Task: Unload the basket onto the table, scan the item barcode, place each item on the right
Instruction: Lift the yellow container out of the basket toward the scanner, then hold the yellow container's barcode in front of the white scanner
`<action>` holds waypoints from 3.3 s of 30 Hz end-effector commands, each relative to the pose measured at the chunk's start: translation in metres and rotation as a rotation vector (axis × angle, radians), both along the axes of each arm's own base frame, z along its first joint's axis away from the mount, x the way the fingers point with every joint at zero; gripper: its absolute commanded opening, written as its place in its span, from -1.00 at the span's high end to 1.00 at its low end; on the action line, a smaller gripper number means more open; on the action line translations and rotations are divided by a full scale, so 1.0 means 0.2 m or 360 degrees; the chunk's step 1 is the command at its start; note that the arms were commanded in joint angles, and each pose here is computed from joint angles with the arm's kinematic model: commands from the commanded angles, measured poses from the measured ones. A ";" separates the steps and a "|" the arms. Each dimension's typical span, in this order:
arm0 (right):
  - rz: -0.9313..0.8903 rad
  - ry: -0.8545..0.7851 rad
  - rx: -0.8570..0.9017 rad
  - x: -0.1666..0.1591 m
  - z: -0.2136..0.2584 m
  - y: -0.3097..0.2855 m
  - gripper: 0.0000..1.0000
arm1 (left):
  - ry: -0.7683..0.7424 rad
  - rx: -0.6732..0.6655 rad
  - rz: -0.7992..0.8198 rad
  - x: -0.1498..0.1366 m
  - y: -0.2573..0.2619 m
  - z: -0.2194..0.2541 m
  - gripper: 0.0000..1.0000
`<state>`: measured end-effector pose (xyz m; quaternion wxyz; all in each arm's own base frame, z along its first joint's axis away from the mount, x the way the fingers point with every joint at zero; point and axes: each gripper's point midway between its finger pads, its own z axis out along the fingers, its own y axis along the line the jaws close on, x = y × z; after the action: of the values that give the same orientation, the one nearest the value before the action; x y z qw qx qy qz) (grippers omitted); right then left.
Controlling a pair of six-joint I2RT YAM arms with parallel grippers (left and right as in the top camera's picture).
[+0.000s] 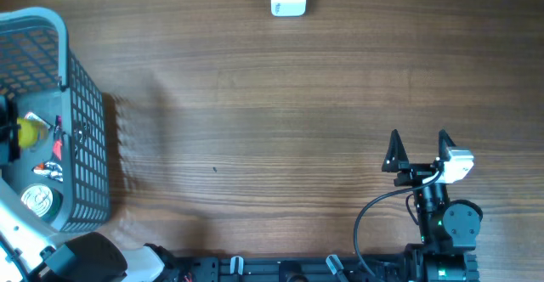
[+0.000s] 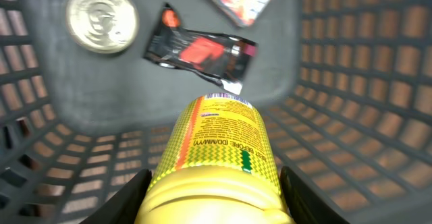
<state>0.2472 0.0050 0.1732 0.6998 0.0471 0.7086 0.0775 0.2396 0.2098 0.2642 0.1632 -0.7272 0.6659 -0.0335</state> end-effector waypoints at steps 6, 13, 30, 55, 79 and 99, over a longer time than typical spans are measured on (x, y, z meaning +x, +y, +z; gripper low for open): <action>-0.0004 -0.0009 0.0013 0.00 0.01 0.00 -1.00 | -0.0278 0.0088 -0.0272 0.21 -0.18 0.26 0.10; -0.0004 -0.0009 0.0012 0.00 0.01 0.00 -1.00 | -0.0489 0.0098 -0.0454 0.34 -0.34 0.44 0.09; -0.0004 -0.0009 0.0013 0.00 0.01 0.00 -1.00 | -0.0764 0.0121 -0.0779 0.57 -0.74 0.64 0.07; -0.0004 -0.0010 0.0012 0.00 0.01 0.00 -1.00 | -0.0205 0.0058 -0.1498 0.96 -1.61 -0.06 0.01; -0.0004 -0.0009 0.0012 0.00 0.01 0.00 -1.00 | 0.0110 0.0218 -0.2823 0.76 -1.97 -0.36 0.02; -0.0004 -0.0009 0.0013 0.00 0.01 0.00 -1.00 | -0.0074 0.0280 -0.2939 0.96 -2.09 -0.81 -0.01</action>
<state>0.2472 0.0050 0.1732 0.6998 0.0471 0.7086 0.0775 0.4293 -0.2043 0.1199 0.1510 0.0964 0.9775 -0.1117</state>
